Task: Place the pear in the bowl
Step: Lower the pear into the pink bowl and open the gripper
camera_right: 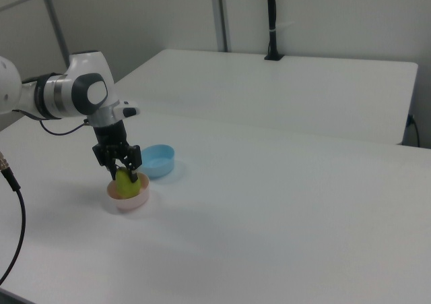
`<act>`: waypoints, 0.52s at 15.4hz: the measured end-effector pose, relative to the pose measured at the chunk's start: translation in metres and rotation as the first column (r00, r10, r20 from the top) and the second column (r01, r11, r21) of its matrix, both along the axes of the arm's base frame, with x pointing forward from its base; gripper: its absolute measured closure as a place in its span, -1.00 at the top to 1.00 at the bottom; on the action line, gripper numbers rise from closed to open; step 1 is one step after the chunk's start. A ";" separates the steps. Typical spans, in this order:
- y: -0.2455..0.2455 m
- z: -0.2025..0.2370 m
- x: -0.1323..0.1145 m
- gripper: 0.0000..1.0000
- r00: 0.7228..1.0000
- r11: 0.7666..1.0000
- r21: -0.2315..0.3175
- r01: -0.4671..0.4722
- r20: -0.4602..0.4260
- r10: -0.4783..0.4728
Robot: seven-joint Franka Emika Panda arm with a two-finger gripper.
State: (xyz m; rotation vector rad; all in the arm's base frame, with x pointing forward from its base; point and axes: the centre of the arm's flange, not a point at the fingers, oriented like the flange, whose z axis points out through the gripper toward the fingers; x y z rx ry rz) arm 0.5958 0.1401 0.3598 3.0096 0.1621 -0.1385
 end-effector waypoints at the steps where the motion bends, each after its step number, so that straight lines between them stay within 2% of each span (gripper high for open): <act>1: 0.000 -0.003 0.001 0.31 1.000 1.000 -0.001 0.000 -0.002 0.000; 3: 0.000 -0.007 0.001 0.33 1.000 1.000 -0.001 0.001 -0.003 -0.001; 6: 0.000 -0.004 0.002 0.87 1.000 1.000 0.000 0.002 0.002 -0.002; 7: 0.000 -0.002 0.003 0.98 1.000 1.000 0.001 0.002 0.007 -0.002; 8: 0.000 0.003 0.003 1.00 1.000 1.000 0.002 0.003 0.012 -0.003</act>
